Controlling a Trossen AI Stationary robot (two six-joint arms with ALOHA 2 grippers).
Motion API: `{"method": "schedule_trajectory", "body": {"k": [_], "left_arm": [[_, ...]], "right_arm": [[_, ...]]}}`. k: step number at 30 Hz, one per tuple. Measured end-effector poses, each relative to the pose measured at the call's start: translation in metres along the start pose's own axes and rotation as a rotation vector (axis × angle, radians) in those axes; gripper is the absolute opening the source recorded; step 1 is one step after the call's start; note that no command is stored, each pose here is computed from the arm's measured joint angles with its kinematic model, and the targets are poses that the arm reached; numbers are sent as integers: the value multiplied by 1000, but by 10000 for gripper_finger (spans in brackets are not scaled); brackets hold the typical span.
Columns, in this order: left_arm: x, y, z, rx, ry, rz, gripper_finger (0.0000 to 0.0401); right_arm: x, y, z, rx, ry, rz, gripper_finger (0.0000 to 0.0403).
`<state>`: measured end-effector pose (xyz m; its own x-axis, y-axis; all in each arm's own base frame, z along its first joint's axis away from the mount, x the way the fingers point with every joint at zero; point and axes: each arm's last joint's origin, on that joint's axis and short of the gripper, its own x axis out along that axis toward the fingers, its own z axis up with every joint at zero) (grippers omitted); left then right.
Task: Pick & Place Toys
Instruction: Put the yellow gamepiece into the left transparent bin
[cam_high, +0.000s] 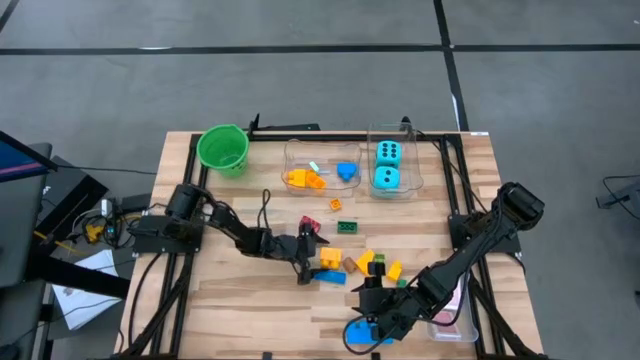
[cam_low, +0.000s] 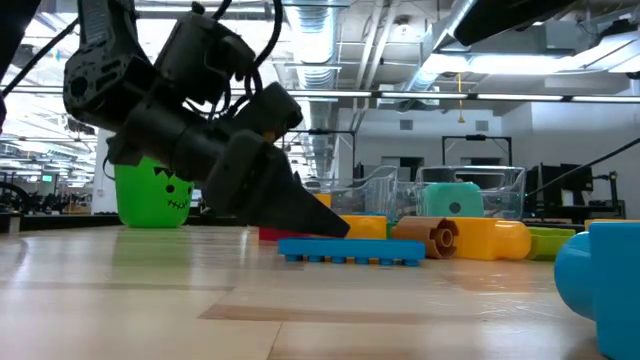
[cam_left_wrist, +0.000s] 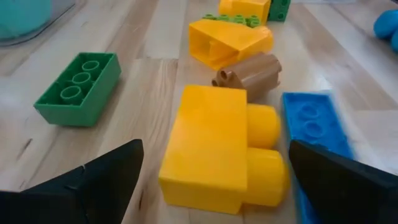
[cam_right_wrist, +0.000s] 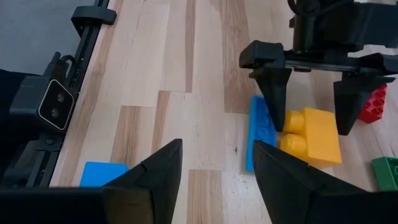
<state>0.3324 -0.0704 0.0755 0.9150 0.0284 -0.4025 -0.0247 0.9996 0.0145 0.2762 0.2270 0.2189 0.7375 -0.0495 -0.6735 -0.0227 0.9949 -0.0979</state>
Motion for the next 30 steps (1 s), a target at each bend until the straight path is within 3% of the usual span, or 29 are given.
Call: {"method": "schedule_trajectory", "body": {"k": [14,30], "left_arm": [[2,6,-2,-28,16,12,384],[2,6,-1,-32,9,12,284]], "right_arm": [[0,0,0,-3,2,0,186],[0,0,0,-2,2,0,186]]}}
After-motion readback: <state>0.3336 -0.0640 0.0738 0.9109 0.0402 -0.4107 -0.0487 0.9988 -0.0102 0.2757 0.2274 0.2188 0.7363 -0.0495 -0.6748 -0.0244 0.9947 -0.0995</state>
